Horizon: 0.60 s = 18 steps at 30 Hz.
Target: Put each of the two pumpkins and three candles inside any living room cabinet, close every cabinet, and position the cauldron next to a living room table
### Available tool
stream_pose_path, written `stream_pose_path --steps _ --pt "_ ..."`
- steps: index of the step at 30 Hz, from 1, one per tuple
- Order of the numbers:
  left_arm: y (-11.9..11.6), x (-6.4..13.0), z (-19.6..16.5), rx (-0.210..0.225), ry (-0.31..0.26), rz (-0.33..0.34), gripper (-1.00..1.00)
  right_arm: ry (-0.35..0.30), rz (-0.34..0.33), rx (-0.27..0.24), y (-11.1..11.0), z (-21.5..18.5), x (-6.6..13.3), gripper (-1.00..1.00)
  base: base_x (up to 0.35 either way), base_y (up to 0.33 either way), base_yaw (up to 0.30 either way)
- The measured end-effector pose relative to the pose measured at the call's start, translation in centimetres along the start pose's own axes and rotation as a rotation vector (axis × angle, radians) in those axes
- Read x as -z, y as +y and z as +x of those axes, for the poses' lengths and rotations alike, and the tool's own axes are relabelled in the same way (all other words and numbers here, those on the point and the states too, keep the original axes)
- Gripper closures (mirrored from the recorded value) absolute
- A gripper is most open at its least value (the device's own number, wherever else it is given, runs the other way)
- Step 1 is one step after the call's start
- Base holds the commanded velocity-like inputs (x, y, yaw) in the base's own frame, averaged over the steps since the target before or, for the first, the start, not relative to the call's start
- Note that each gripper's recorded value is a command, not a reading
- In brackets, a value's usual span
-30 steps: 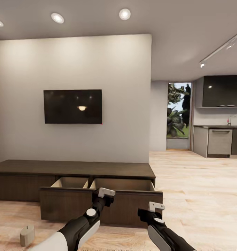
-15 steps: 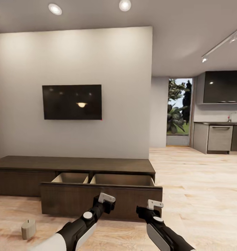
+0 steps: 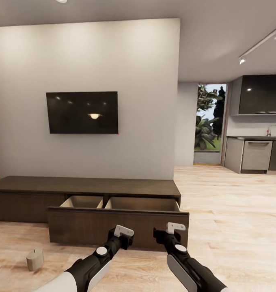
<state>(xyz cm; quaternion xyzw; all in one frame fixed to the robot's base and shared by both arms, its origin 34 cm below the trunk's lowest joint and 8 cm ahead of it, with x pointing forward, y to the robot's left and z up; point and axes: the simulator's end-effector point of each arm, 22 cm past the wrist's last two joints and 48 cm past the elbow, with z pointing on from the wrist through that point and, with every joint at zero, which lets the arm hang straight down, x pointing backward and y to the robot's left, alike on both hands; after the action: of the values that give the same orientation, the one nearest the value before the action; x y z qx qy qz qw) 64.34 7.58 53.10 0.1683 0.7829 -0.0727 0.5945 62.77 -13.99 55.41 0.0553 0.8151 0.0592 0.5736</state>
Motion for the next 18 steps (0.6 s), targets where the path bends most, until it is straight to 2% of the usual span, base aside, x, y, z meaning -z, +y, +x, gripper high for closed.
stream_pose_path --steps 7,18 --pt "0.8 0.0 -0.3 0.031 -0.005 -0.018 -1.00 -0.005 0.003 0.003 0.0 -0.2 0.0 -1.00 0.039 0.019 0.000" --pt "1.1 -0.1 -0.4 0.045 -0.007 -0.027 -1.00 0.001 0.009 0.007 -0.3 0.2 0.0 -1.00 0.229 0.126 0.000"
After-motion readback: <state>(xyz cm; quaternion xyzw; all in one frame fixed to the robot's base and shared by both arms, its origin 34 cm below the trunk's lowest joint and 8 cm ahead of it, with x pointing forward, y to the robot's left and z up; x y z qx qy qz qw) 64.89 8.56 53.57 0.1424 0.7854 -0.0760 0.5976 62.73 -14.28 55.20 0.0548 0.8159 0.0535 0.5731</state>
